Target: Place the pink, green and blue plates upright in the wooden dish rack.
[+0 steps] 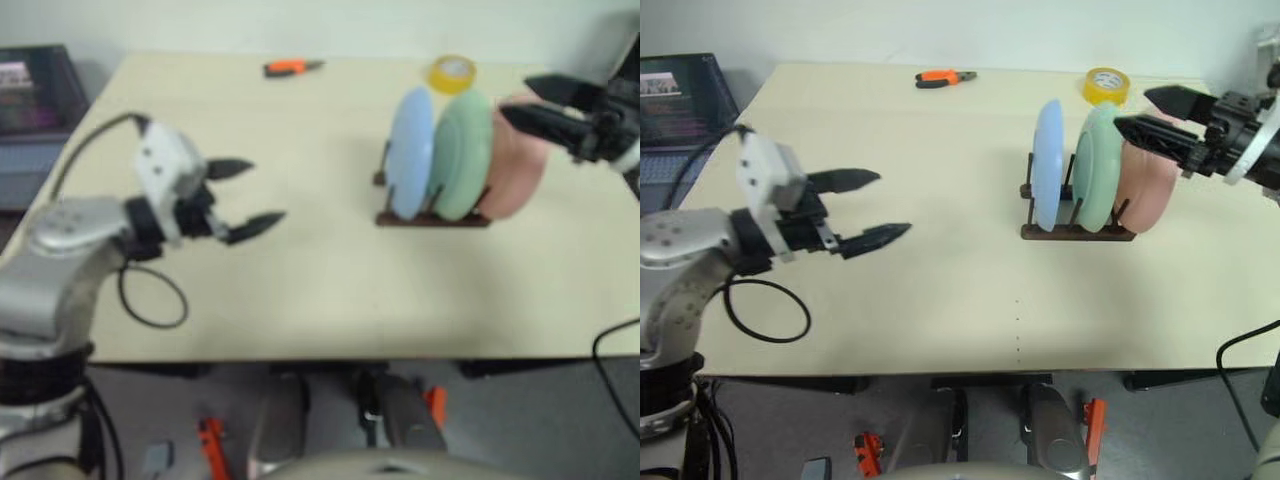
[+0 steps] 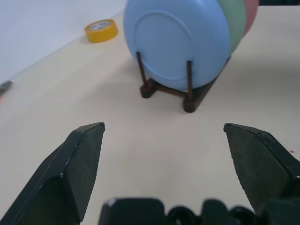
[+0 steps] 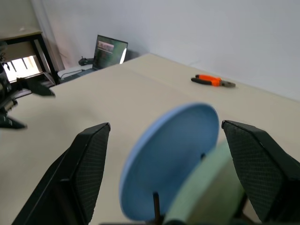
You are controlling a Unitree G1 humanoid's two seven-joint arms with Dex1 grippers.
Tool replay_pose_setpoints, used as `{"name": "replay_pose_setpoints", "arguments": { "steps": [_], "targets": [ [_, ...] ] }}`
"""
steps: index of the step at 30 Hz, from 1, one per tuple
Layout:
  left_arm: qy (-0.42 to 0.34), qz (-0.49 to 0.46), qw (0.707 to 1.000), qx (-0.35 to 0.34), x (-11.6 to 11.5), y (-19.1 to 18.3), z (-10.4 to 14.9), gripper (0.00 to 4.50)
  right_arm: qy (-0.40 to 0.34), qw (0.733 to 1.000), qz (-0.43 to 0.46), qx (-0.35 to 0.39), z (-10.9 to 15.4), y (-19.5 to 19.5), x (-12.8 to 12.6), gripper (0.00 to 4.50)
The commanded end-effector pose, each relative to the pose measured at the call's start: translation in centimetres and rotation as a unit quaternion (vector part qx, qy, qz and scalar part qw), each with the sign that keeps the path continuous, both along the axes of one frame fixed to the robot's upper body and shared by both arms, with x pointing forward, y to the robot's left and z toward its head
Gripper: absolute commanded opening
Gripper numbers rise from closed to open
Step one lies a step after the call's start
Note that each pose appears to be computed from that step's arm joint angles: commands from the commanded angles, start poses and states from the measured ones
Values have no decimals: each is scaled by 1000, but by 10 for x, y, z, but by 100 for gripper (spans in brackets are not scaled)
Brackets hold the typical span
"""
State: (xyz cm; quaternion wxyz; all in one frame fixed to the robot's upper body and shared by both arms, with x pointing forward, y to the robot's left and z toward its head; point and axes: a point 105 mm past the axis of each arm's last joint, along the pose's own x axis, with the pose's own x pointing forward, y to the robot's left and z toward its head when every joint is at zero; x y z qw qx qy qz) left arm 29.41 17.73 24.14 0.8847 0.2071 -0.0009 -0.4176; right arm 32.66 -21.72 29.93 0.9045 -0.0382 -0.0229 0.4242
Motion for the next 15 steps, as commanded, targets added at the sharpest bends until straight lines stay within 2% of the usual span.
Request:
{"name": "replay_pose_setpoints", "arguments": {
  "steps": [1,8,15],
  "targets": [
    [-47,26,999,1,-7,28,30,450,-38,999,-4,-23,11,-16,0,414],
    [-86,70,994,-22,-23,69,70,450,-71,997,13,-25,21,-25,5,414],
    [-76,99,992,-11,-35,81,65,450,-77,996,25,-23,17,-24,10,414]
  ]
}}
